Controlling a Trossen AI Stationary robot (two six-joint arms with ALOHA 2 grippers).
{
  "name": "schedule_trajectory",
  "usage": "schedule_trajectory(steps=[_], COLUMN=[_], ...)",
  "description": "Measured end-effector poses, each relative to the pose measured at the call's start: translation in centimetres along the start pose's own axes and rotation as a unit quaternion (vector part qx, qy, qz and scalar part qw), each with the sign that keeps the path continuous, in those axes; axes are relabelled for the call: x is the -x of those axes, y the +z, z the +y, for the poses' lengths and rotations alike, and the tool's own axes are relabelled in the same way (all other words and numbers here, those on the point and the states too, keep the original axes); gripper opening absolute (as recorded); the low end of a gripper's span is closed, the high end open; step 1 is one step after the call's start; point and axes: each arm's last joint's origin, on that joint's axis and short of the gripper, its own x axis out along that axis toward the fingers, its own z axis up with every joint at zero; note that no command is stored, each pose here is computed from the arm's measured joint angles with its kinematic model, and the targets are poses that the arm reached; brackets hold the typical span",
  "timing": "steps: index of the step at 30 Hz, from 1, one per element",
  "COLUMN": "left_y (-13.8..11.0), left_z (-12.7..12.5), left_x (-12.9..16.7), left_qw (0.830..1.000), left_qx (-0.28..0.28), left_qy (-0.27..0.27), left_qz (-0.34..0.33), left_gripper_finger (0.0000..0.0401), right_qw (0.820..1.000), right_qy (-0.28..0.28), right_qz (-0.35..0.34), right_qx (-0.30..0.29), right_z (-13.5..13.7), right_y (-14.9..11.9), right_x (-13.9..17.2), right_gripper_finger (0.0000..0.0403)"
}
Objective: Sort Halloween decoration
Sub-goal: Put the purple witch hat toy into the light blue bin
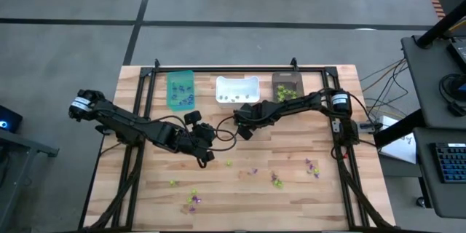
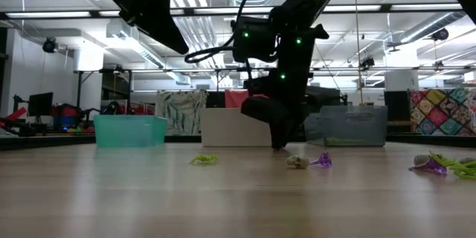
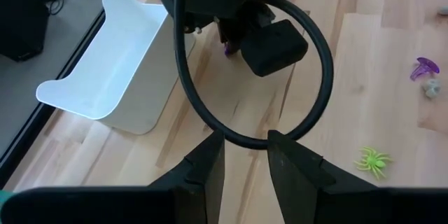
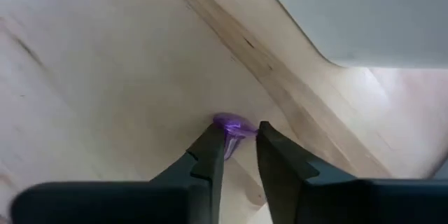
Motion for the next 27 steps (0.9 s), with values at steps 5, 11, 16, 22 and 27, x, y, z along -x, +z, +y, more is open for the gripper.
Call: schedule_trajectory(steps=[5, 11, 16, 22, 27], left_y=[0.0, -0.1, -0.4, -0.8, -1.1], left_z=[0.0, -0.5, -1.3, -2.2, -2.9], left_x=[0.0, 0.4, 1.4, 2.2, 2.5], left_qw=[1.000, 1.000, 0.998, 0.999, 0.999], left_qx=[0.013, 0.019, 0.006, -0.006, -0.023], left_qy=[0.000, 0.010, 0.038, 0.022, -0.014], left_qz=[-0.001, -0.013, -0.042, -0.048, -0.044], left_gripper_finger=[0.0091, 0.0091, 0.0091, 0.0091, 0.0091], right_qw=[1.000, 0.998, 0.994, 0.985, 0.966], right_qy=[0.017, 0.041, 0.078, 0.101, 0.144], right_qz=[0.008, -0.006, -0.043, -0.091, -0.161], right_qx=[0.010, 0.039, 0.062, 0.104, 0.145], right_z=[0.1, 0.5, 0.8, 1.5, 2.7], right_y=[-0.1, -0.5, -0.7, -1.5, -2.2], right_x=[0.2, 2.6, 6.2, 9.1, 10.9], right_gripper_finger=[0.0013, 0.0009, 0.0008, 0.0008, 0.0008])
